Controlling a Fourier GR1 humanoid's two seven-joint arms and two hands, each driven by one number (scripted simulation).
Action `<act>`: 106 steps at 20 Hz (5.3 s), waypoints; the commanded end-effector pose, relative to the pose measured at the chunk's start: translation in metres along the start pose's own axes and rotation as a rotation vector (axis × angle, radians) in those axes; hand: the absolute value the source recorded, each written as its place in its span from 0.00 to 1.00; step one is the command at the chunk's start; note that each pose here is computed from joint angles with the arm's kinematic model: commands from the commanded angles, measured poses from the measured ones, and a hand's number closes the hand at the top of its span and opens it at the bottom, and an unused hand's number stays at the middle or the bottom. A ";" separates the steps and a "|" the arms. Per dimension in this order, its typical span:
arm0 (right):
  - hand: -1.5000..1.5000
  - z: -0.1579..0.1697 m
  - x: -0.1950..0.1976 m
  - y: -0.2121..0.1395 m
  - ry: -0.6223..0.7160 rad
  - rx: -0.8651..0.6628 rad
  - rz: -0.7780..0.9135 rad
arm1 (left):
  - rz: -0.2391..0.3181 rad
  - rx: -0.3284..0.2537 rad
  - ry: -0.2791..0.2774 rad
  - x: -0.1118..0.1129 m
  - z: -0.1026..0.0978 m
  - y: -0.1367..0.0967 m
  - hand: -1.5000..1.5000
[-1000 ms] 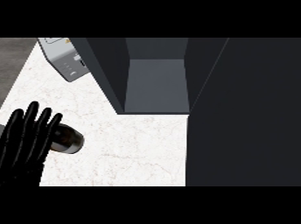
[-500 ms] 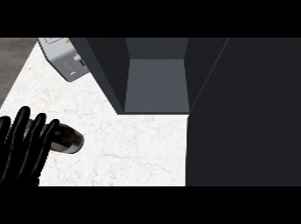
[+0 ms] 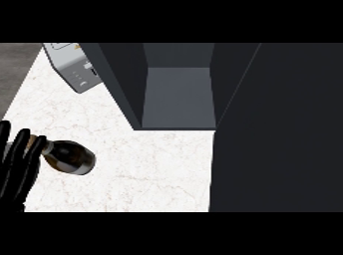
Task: Pick up the wine, place it into the cabinet and close the cabinet
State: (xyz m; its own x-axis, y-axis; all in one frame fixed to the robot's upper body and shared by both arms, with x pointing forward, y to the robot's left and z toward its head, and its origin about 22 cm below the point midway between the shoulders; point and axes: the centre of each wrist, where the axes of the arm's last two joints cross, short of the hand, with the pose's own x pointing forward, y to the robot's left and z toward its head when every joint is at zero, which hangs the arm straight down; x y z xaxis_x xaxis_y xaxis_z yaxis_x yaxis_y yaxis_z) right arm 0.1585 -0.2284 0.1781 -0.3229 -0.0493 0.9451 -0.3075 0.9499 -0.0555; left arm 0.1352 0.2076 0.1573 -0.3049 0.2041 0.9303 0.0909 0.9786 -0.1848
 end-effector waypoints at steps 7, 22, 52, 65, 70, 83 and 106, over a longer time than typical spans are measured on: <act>0.00 0.025 0.039 0.010 -0.031 0.010 0.016 | -0.023 0.073 -0.021 0.019 0.007 0.027 0.00; 0.00 0.013 0.028 0.003 -0.047 -0.003 0.016 | -0.034 0.160 0.054 -0.004 -0.015 0.100 0.00; 0.00 0.023 0.057 0.011 -0.041 0.035 0.019 | -0.054 0.234 0.159 -0.131 -0.004 0.173 0.00; 0.00 0.024 0.052 0.006 -0.035 0.010 0.037 | -0.026 0.178 0.198 -0.174 0.015 0.180 0.00; 0.00 0.013 0.053 0.007 -0.047 0.010 0.026 | -0.022 0.175 0.197 -0.176 -0.005 0.192 0.00; 0.00 0.015 0.053 0.017 -0.061 0.006 0.017 | -0.029 0.191 0.225 -0.199 -0.003 0.213 0.00; 0.00 0.012 0.053 0.014 -0.045 0.033 0.027 | 0.108 0.128 0.209 -0.263 0.012 0.191 1.00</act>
State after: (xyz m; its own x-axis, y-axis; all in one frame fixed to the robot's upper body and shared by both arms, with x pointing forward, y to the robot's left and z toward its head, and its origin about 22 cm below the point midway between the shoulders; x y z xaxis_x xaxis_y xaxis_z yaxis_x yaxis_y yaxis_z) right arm 0.1640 -0.2234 0.2046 -0.3329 0.0207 0.9427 -0.2723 0.9550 -0.1172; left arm 0.2318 0.3440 -0.1142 -0.0926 0.2744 0.9571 -0.0421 0.9593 -0.2791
